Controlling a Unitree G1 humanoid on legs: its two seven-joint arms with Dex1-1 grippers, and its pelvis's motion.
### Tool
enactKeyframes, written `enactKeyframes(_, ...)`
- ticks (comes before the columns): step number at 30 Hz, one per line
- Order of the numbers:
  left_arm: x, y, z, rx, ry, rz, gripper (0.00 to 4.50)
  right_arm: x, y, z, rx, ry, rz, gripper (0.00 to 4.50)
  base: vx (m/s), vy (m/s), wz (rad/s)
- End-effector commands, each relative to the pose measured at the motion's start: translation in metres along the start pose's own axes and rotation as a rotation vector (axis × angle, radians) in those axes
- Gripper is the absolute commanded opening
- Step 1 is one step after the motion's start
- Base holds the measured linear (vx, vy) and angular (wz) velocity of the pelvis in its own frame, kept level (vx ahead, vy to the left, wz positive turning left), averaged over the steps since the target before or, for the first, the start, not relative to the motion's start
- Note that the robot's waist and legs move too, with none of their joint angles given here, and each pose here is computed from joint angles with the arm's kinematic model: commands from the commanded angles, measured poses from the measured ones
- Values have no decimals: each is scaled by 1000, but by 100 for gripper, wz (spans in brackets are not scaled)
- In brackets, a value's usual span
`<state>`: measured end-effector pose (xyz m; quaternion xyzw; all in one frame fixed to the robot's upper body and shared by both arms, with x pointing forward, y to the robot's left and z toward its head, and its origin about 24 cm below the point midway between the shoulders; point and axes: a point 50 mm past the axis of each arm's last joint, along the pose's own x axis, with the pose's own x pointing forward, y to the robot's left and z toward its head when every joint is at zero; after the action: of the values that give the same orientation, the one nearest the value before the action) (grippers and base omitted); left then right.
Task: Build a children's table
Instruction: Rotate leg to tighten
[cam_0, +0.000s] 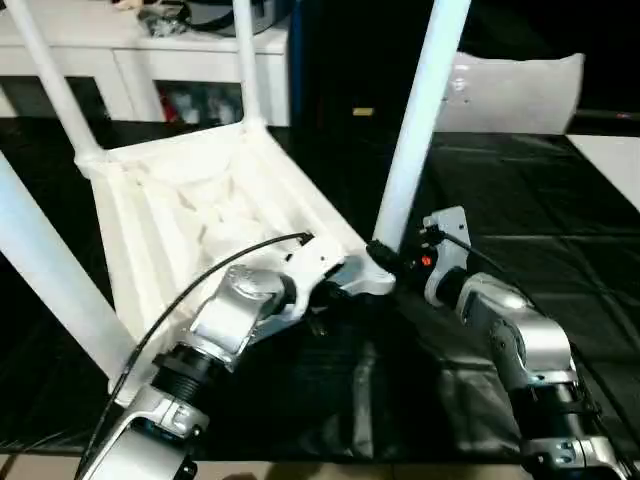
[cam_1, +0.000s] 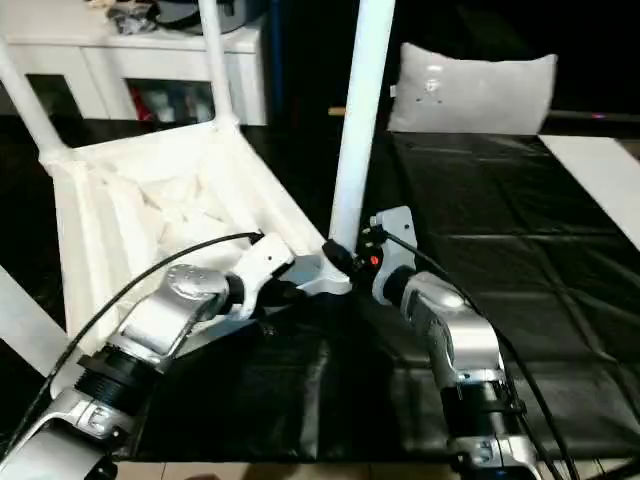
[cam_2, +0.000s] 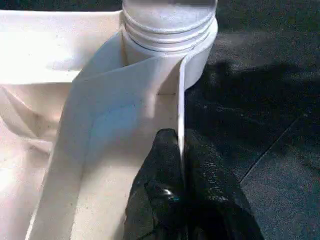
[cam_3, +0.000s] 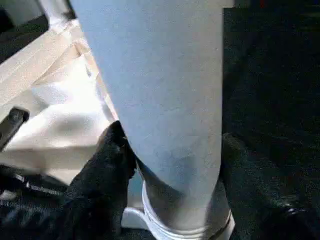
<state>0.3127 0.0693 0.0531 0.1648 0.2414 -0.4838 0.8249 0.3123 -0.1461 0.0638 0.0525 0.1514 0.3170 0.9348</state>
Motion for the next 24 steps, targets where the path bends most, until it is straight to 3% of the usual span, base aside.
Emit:
enactKeyframes(1,-1,-4,10,33,-63,-27,0,-1,4,0,-25,0,48,314,0,0,0)
enactKeyframes(6,-11,-2,4,159,-74,-112,0,-27,-16,1,-158,44,125,370,0,0,0)
enactKeyframes(12,-20,-3,-4,231,-47,-231,0,-42,-24,8,-213,53,243,426,0,0,0)
enactKeyframes(15,-27,-2,-9,261,-24,-310,0,-53,-28,14,-267,78,339,426,0,0,0)
enactKeyframes(18,-28,0,-11,278,-9,-327,0,-55,-26,14,-274,90,395,426,0,0,0)
enactKeyframes(19,-32,1,-13,313,5,-388,0,-59,-21,13,-270,121,517,426,0,0,0)
enactKeyframes(21,-34,1,-14,334,11,-431,0,-60,-19,11,-269,140,582,426,0,0,0)
enactKeyframes(24,-37,-1,-13,358,15,-497,0,-58,-17,8,-305,153,609,426,0,0,0)
